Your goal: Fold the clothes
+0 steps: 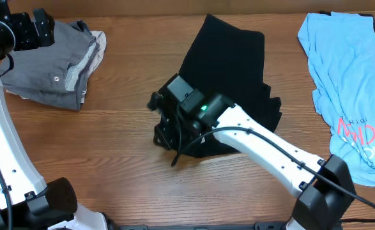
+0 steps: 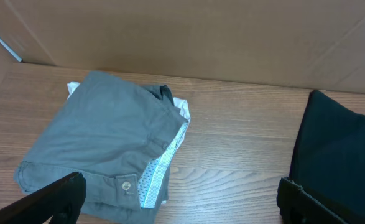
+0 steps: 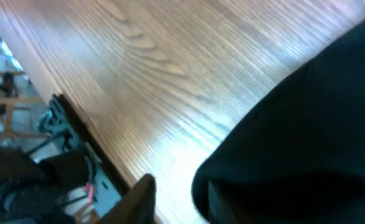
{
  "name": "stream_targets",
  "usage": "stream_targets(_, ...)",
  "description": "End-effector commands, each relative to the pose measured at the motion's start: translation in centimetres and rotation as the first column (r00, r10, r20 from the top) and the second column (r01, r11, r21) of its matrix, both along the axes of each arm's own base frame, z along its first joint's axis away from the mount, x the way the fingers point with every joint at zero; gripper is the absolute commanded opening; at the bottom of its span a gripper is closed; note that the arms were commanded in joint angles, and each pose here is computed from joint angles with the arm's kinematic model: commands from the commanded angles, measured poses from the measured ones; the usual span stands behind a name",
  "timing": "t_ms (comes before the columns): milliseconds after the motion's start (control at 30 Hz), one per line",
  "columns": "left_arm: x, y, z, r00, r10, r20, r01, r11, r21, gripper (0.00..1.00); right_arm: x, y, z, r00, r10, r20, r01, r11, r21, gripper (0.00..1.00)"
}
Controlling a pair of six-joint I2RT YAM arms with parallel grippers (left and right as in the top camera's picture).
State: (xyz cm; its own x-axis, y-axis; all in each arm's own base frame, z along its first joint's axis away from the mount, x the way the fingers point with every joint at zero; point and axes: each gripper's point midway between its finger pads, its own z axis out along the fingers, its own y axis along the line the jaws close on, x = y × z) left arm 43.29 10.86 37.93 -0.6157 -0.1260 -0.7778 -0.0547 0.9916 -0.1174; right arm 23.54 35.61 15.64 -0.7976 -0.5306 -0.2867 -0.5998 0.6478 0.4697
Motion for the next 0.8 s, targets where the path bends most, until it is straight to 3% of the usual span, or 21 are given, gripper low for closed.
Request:
stream_targets(0,-0.4,0.1,1.3,0.999,0.014,0.029,-0.014,1.000,0.010,1.00,0.3,0.1,2.2,1.000,0.012,0.011,-0.013,0.998,0.066,0.41)
stream_targets(100,-0.4,0.1,1.3,1.000,0.014,0.028,-0.014,1.000,0.009,1.00,2.0,-1.4,4.0,0.998,-0.063,0.021,0.061,0.993,0.103,0.54)
stream_targets(300,-0.1,-1.1,0.4,1.000,-0.016,0.004,0.016,1.000,0.001,1.00,7.1,-7.9,6.8,0.963,-0.263,0.052,0.254,0.958,0.136,0.65)
stream_targets(533,1.0,-6.3,-3.5,0.983,-0.166,-0.084,0.167,0.986,0.003,1.00,11.5,-18.5,4.0,0.847,-0.527,0.074,0.531,0.846,-0.055,0.68)
stream_targets(767,1.2,-15.6,-10.5,0.879,-0.406,-0.252,0.413,0.910,-0.025,0.98,12.8,-24.9,0.6,0.749,-0.657,0.078,0.660,0.733,-0.167,0.73)
